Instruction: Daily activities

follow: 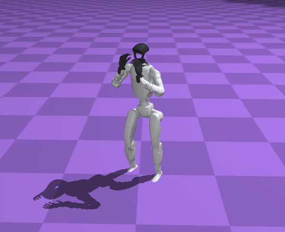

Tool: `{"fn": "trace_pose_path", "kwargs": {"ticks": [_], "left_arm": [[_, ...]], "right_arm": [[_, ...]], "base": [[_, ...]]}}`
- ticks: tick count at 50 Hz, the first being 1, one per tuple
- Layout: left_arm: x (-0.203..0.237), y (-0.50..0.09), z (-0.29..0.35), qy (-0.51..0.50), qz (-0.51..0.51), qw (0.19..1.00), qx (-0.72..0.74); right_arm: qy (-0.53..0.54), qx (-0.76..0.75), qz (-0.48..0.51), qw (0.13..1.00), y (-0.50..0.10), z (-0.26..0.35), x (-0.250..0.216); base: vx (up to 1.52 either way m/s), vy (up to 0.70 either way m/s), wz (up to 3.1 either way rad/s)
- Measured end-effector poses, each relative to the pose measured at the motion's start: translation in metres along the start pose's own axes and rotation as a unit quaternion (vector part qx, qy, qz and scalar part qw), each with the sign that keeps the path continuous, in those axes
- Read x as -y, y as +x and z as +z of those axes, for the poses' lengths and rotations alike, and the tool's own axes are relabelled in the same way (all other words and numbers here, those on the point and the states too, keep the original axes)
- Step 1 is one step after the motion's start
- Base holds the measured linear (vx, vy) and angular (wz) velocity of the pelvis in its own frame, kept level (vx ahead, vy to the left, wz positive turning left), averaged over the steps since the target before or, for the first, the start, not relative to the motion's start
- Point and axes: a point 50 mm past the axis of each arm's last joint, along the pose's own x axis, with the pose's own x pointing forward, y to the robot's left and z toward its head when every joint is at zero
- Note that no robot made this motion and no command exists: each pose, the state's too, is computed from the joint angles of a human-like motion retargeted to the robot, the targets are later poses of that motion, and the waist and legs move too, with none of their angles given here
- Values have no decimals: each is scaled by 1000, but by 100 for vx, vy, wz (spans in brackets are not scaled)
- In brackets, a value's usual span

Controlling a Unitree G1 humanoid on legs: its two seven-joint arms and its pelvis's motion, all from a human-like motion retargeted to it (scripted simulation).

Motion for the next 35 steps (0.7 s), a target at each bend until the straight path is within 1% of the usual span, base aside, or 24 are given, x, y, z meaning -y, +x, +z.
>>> {"fn": "trace_pose_path", "kwargs": {"ticks": [15,23,35], "left_arm": [[-1,3,-6,-34,18,999,-34],[2,-1,-7,-56,29,996,-64],[7,2,-6,-72,34,995,-53]], "right_arm": [[5,-10,-33,999,4,-3,4],[39,-28,-34,998,3,-2,2],[64,-16,-51,996,7,1,2]], "base": [[0,0,0],[0,0,0],[-1,0,1]]}}
